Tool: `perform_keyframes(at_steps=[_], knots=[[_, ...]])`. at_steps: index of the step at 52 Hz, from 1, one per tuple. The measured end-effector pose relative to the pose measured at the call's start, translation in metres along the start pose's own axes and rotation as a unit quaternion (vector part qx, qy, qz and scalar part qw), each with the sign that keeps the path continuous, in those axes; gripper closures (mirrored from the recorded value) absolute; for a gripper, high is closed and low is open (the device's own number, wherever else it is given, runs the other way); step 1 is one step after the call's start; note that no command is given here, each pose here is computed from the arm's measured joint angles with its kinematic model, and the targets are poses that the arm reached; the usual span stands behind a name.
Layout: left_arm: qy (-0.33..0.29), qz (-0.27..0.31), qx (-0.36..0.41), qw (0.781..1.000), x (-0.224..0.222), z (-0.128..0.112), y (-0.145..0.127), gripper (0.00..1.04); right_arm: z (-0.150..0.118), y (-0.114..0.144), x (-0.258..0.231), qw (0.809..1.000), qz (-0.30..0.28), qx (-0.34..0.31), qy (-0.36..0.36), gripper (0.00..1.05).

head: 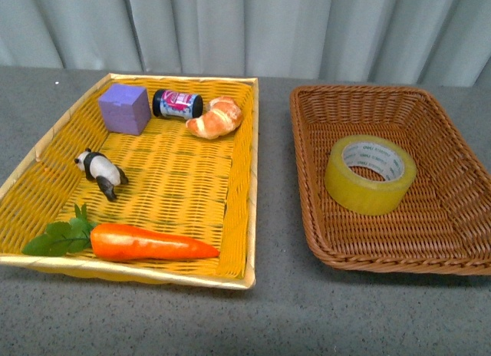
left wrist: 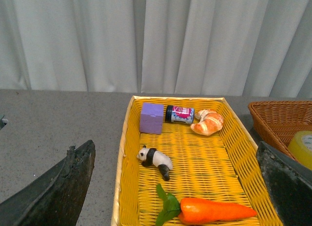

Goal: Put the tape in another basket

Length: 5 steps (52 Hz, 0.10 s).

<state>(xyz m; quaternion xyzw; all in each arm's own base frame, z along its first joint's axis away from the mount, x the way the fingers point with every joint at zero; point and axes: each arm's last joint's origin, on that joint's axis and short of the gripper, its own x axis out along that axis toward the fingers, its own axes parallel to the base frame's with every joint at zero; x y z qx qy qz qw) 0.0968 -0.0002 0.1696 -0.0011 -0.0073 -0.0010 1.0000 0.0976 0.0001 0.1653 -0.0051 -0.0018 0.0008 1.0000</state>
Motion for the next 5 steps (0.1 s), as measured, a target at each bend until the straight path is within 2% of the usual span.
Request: perform_keyframes(at_steps=[5], knots=[[0.000,0.000,0.000,1.000,0.0000,0.0000,0.0000,0.06,0.0000,0.0000,0.0000,1.000,0.000,0.000,0.000,0.09]])
